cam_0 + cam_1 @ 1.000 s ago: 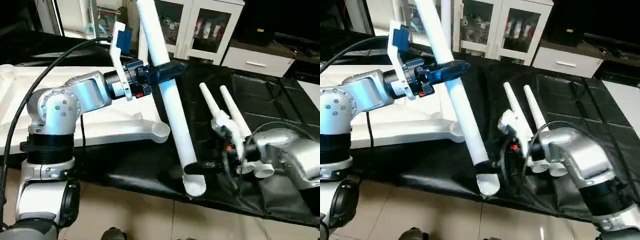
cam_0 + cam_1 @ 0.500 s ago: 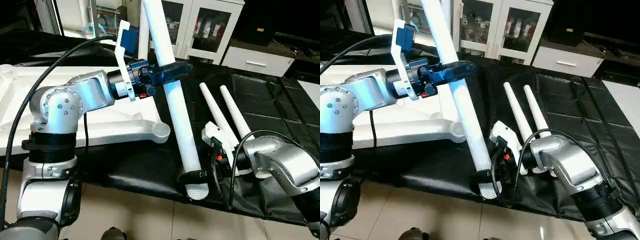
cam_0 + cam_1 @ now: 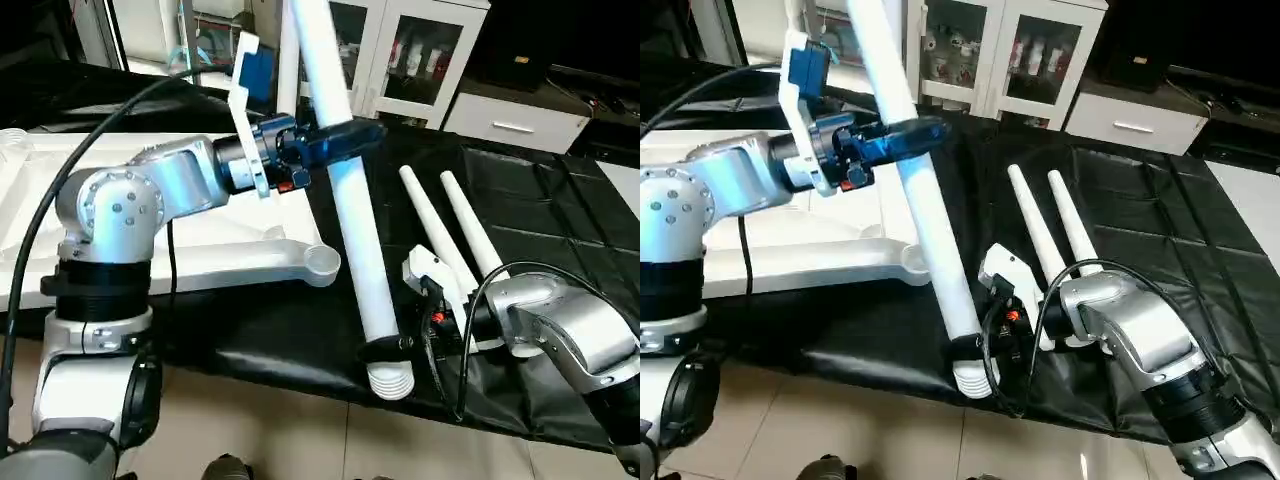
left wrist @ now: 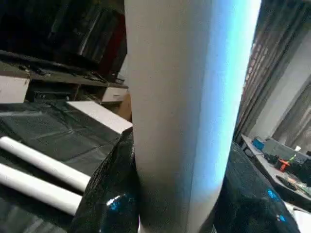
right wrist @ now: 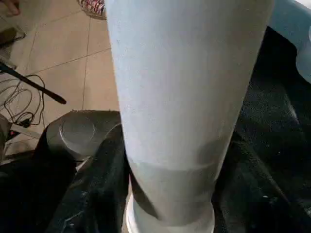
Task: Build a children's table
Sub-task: Pick table leg
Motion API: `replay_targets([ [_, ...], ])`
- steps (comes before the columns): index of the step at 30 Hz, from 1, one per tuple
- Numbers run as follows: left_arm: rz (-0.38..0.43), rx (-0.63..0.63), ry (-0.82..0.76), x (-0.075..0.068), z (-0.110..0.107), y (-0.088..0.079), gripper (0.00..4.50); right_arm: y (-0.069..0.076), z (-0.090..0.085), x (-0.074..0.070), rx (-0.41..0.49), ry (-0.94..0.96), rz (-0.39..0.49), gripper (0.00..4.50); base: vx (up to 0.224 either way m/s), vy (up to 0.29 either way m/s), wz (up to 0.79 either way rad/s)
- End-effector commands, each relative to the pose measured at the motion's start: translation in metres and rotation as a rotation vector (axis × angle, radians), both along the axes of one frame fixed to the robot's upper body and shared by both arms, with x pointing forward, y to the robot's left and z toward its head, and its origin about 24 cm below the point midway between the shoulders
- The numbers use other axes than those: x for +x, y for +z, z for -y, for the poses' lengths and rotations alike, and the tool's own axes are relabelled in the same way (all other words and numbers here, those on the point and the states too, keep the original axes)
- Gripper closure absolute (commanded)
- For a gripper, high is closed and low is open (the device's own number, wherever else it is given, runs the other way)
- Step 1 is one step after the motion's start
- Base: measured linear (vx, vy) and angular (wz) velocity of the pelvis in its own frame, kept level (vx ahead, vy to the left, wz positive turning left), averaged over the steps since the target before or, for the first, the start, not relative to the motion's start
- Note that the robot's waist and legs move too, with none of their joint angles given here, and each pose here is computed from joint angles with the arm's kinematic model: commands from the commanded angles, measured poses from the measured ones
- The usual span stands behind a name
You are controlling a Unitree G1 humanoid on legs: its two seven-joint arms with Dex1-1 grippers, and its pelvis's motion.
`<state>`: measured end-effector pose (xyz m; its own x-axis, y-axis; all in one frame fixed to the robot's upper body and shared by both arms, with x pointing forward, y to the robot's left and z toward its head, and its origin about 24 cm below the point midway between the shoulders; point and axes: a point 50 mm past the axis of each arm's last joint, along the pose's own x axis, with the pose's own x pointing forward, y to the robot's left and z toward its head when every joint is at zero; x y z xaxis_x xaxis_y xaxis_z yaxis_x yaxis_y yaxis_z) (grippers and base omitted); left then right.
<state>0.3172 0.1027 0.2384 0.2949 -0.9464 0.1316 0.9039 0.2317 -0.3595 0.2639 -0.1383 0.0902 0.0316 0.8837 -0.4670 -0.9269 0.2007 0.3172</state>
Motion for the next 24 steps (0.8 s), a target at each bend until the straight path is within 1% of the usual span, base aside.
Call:
replay_targets([
  [1,0.027,-0.011,-0.007,0.0,0.002,0.009,2.94,-0.003,0.006,0.0,-0.017,-0.017,-0.009,2.53,0.0,0.0,0.0],
  [5,0.026,-0.013,-0.003,0.001,0.001,0.01,2.94,-0.002,0.006,0.001,-0.007,-0.021,-0.004,2.61,0.0,0.0,0.0],
  [13,0.022,-0.017,0.033,0.005,-0.003,0.011,2.94,0.004,0.007,0.005,0.044,-0.031,0.027,2.64,0.0,0.0,0.0],
  [14,0.013,-0.034,0.037,0.006,-0.004,0.012,2.94,0.005,0.007,0.005,0.05,-0.032,0.032,2.64,0.0,0.0,0.0],
  [15,0.01,-0.042,0.042,0.007,-0.005,0.012,2.38,0.005,0.007,0.006,0.054,-0.033,0.034,2.64,0.0,0.0,0.0],
  [16,-0.003,-0.055,0.053,0.009,-0.006,0.013,2.24,0.007,0.008,0.006,0.06,-0.033,0.04,2.64,0.0,0.0,0.0],
  [17,-0.023,-0.06,0.061,0.011,-0.009,0.012,2.24,0.009,0.008,0.008,0.069,-0.039,0.049,2.64,0.0,0.0,0.0],
  [19,-0.033,-0.059,0.066,0.012,-0.011,0.011,2.16,0.011,0.009,0.01,0.082,-0.047,0.059,2.64,0.0,0.0,0.0],
  [20,-0.037,-0.061,0.054,0.011,-0.012,0.01,2.04,0.014,0.01,0.011,0.092,-0.053,0.064,2.64,0.0,0.0,0.0],
  [21,-0.042,-0.063,0.047,0.011,-0.013,0.01,2.04,0.016,0.011,0.012,0.099,-0.057,0.071,2.64,0.0,0.0,0.0],
  [23,-0.051,-0.065,0.035,0.009,-0.013,0.01,1.84,0.019,0.012,0.013,0.103,-0.061,0.085,2.64,0.0,0.0,0.0],
  [24,-0.059,-0.062,0.028,0.009,-0.014,0.009,1.73,0.023,0.013,0.013,0.114,-0.069,0.1,2.64,0.0,0.0,0.0],
])
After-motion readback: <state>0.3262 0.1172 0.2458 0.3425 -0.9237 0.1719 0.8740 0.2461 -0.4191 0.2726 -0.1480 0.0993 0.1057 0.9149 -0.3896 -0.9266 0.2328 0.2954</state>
